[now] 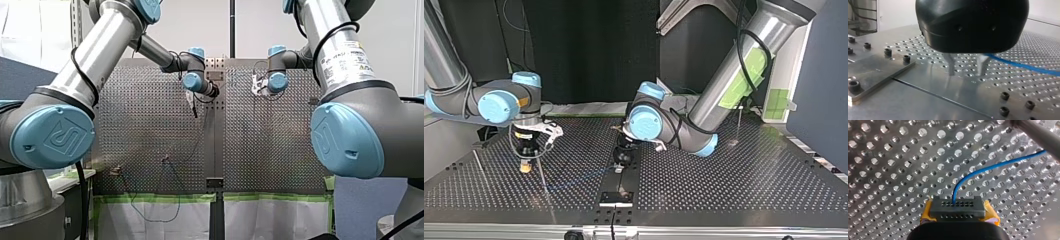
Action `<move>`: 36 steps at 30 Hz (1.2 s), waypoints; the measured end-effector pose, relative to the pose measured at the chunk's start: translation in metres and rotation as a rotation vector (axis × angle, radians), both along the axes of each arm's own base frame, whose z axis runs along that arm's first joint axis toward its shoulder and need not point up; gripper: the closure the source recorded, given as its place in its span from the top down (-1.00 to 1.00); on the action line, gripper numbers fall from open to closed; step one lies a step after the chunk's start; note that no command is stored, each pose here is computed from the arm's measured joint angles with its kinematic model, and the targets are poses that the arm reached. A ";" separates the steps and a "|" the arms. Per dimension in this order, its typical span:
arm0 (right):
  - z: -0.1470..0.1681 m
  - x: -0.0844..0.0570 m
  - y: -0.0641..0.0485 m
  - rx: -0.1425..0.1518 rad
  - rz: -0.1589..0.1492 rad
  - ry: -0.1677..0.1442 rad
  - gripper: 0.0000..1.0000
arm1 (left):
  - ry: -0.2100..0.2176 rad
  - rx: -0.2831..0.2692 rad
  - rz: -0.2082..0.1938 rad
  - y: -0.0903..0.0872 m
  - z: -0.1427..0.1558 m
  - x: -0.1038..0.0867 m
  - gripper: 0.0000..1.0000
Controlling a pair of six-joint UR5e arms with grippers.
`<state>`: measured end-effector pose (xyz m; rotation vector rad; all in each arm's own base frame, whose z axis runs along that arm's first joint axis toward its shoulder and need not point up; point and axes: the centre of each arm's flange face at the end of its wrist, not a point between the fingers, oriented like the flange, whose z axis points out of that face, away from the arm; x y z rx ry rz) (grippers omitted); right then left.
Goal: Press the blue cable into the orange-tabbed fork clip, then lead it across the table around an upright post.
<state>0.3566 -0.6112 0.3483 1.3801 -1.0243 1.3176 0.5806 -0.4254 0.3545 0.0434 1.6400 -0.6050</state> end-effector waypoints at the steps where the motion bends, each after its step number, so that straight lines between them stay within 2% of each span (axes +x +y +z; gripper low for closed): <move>1: -0.001 0.000 0.000 0.001 0.000 0.001 -1.00 | 0.004 0.006 0.002 0.000 -0.001 -0.001 0.40; 2: -0.001 0.000 0.000 0.002 0.000 0.001 -1.00 | 0.009 0.012 0.006 0.000 -0.001 -0.002 0.62; 3: -0.002 0.000 0.000 0.002 0.000 0.002 -1.00 | 0.014 0.018 0.010 0.001 -0.002 -0.002 0.70; 8: -0.008 -0.001 0.001 0.013 -0.007 0.011 -1.00 | 0.046 0.045 0.041 0.002 -0.006 -0.007 0.80; 17: -0.017 -0.003 0.003 0.026 -0.018 0.023 -1.00 | 0.116 0.070 0.076 0.005 -0.012 -0.017 0.80; 18: -0.018 -0.003 0.003 0.026 -0.018 0.024 -1.00 | 0.121 0.069 0.080 0.006 -0.013 -0.017 0.86; 21: -0.019 -0.003 0.003 0.027 -0.018 0.026 -1.00 | 0.161 0.065 0.095 0.006 -0.021 -0.020 0.86; 28: -0.019 -0.002 0.003 0.027 -0.018 0.029 -1.00 | 0.273 0.070 0.104 0.001 -0.057 -0.027 0.86; 32: -0.019 -0.002 0.003 0.026 -0.018 0.031 -1.00 | 0.339 0.077 0.129 0.003 -0.082 -0.032 0.86; 36: -0.019 -0.002 0.003 0.026 -0.018 0.032 -1.00 | 0.360 0.067 0.171 0.012 -0.098 -0.033 0.86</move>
